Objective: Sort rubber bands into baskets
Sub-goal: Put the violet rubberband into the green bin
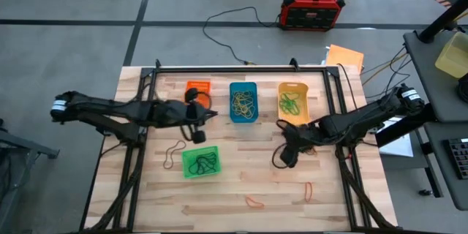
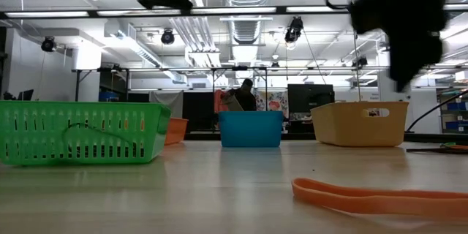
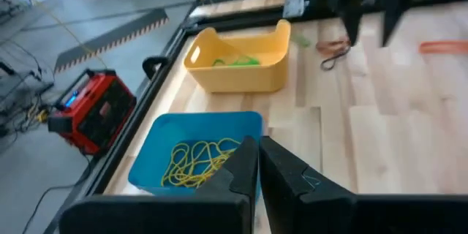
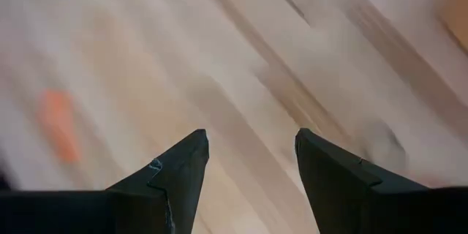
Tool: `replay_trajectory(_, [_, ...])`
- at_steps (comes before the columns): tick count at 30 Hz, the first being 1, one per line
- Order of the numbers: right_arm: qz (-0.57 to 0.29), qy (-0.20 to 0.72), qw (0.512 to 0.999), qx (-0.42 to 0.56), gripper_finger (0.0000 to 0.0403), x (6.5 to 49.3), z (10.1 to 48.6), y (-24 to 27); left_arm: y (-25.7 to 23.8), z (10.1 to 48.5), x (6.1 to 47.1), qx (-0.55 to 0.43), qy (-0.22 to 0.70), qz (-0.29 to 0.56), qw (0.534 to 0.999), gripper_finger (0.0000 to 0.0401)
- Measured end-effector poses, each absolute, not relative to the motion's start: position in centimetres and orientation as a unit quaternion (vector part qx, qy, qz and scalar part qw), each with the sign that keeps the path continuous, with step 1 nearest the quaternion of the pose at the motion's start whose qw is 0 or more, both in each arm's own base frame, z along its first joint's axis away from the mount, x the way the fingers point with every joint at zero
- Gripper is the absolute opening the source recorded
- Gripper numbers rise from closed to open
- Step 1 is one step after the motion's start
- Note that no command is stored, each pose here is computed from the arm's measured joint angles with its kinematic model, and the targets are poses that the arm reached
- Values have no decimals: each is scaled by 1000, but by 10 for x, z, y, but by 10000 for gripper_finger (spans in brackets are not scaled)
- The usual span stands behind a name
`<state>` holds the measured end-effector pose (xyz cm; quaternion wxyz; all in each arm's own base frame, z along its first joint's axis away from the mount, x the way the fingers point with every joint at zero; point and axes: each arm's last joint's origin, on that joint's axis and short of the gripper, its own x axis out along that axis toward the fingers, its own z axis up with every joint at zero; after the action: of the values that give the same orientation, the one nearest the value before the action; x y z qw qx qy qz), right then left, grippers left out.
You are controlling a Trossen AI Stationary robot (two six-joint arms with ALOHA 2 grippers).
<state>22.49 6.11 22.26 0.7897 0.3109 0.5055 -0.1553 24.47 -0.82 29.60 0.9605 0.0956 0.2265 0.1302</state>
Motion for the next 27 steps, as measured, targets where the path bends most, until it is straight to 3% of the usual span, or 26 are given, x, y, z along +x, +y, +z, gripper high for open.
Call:
replay_trajectory(4, [-269, 567, 703, 334, 201, 201, 214, 59, -14, 298, 229, 85, 206, 120, 967, 0])
replay_trajectory(7, [-319, 577, 675, 332, 201, 192, 210, 56, -14, 299, 224, 75, 202, 120, 969, 0])
replay_trajectory(14, [-298, 580, 706, 276, 201, 198, 197, 56, -15, 297, 226, 70, 204, 122, 969, 0])
replay_trajectory(27, [-310, 651, 661, 207, 201, 215, 158, 62, -15, 294, 230, 84, 213, 118, 966, 0])
